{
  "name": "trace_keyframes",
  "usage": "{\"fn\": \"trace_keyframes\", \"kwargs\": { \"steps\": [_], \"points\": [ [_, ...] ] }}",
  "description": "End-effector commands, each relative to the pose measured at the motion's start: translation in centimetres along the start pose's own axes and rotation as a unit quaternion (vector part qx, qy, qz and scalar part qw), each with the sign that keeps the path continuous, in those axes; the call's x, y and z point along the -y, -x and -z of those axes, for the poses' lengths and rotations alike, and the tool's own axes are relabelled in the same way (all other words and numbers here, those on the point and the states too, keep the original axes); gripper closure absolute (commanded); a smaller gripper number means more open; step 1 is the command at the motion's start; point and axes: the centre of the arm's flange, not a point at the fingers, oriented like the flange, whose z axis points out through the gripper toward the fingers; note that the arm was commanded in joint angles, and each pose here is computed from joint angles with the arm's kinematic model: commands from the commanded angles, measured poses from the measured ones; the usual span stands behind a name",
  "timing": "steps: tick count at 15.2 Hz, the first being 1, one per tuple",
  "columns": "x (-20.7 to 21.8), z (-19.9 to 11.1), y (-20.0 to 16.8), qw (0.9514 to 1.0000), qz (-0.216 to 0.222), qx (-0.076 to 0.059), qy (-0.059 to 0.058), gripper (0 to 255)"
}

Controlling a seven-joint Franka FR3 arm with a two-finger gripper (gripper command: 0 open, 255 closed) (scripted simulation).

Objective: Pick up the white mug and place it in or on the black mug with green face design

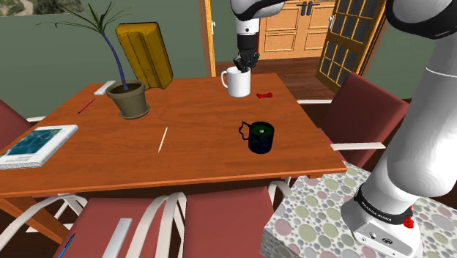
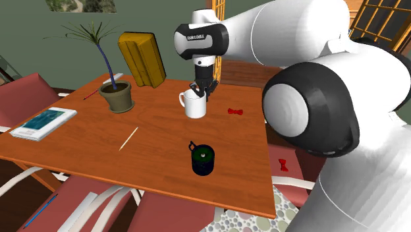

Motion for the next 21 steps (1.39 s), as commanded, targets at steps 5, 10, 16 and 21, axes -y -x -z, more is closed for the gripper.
{"fn": "trace_keyframes", "kwargs": {
  "steps": [5, 10, 16, 21],
  "points": [
    [2.9, 0.6, 7.6, 1.0000, 0.000, 0.000, 0.000, 255],
    [5.1, 0.9, 13.8, 1.0000, 0.000, 0.000, 0.000, 255],
    [5.4, -1.7, 14.5, 1.0000, 0.000, 0.000, 0.000, 255],
    [5.4, -4.3, 14.5, 1.0000, 0.000, 0.000, 0.000, 255]
  ]
}}
